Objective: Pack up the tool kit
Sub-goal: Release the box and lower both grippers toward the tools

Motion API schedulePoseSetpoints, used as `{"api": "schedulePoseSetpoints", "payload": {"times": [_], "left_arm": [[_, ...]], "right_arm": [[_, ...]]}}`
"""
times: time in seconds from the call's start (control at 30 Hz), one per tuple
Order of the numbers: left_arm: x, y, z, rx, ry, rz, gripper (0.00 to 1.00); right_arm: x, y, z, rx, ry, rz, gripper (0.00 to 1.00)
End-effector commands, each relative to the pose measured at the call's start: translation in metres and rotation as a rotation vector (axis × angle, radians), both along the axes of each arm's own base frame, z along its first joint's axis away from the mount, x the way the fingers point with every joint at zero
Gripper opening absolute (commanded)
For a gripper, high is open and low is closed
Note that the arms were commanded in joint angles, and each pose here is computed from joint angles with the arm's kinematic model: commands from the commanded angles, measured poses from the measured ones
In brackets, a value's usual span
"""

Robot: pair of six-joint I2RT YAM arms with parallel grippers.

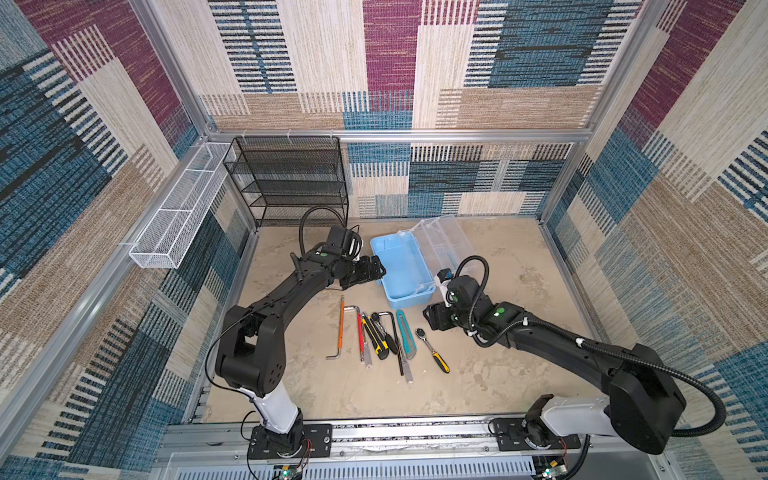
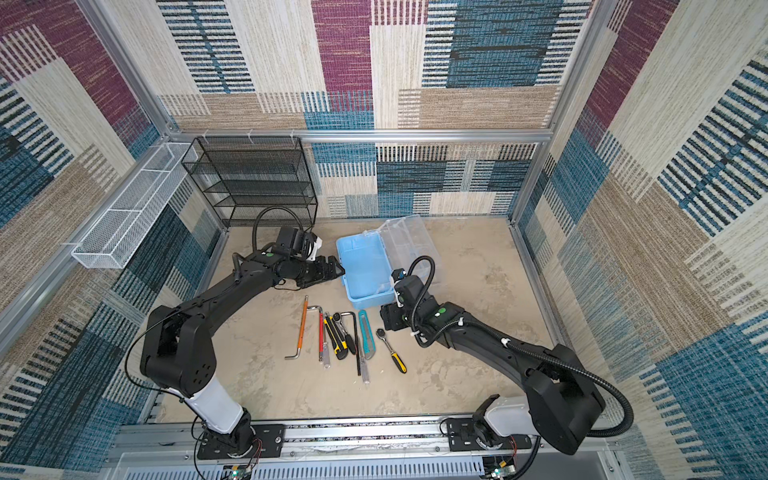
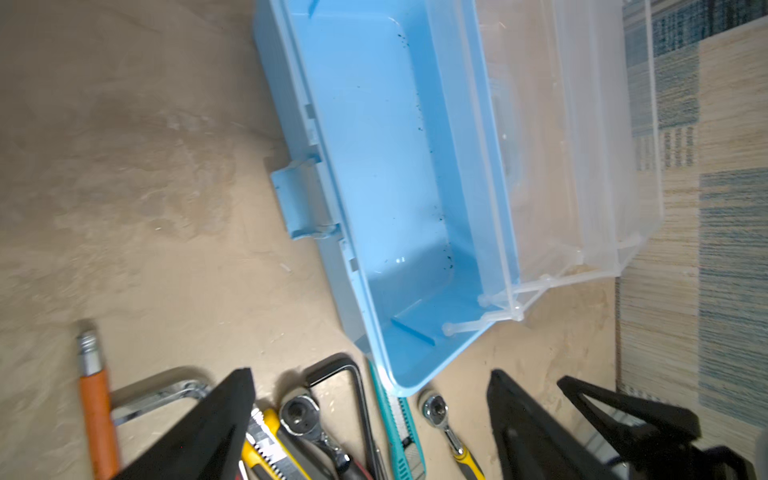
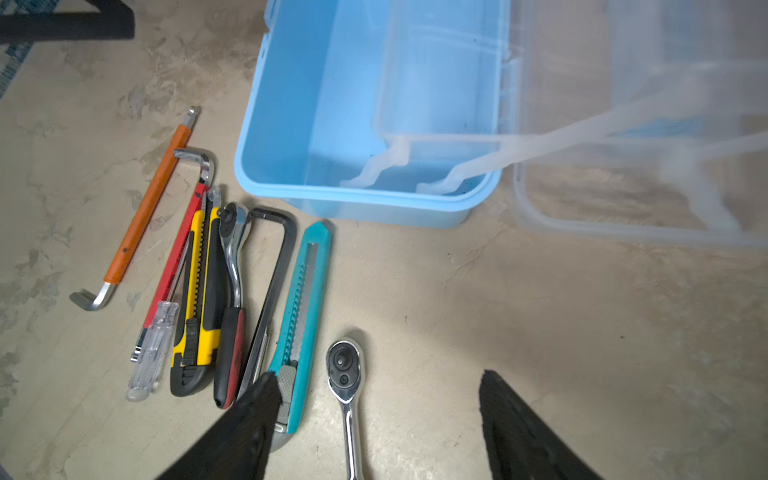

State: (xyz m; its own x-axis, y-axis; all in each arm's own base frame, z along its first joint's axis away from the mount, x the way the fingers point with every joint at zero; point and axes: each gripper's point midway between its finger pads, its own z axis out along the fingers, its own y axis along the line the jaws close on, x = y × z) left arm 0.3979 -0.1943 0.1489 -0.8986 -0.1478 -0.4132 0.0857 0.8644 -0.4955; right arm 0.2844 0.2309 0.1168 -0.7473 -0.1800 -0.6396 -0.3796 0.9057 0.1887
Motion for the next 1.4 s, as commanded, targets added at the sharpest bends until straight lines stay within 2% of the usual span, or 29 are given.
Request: {"api": "schedulePoseSetpoints", "payload": {"times": [0.0,0.17,0.27,0.53,0.77,1.0,1.2,1.37], "left_arm": [[0.001,0.025,0.001,0.091,-0.082,0.049,1.0],[-0.012,0.05,0.0,0.122,-0.122,0.118,1.0],[-0.019,0.064,-0.001,0.131,-0.141,0.154,1.0],[-0.034,0.086,-0.006,0.163,-0.162,0.22,0.99],[-0.04,0.096,0.0,0.165,-0.229,0.269,0.99],[-0.046,0.105,-0.002,0.209,-0.227,0.28,0.99],[-0.05,0.107,-0.008,0.222,-0.202,0.287,1.0],[-0.051,0.108,-0.007,0.229,-0.208,0.278,0.99]], "right_arm": [[-0.007,0.003,-0.015,-0.071,-0.012,-0.048,0.75],[-0.026,0.007,-0.05,-0.168,0.061,-0.016,0.69],[-0.033,0.007,-0.06,-0.175,0.087,0.0,0.65],[-0.043,0.009,-0.076,-0.195,0.123,0.039,0.55],[-0.048,0.014,-0.089,-0.223,0.156,0.076,0.5],[-0.043,0.006,-0.102,-0.307,0.161,0.054,0.42],[-0.041,0.012,-0.111,-0.317,0.184,0.067,0.23],[-0.044,0.008,-0.114,-0.326,0.191,0.062,0.16]]}}
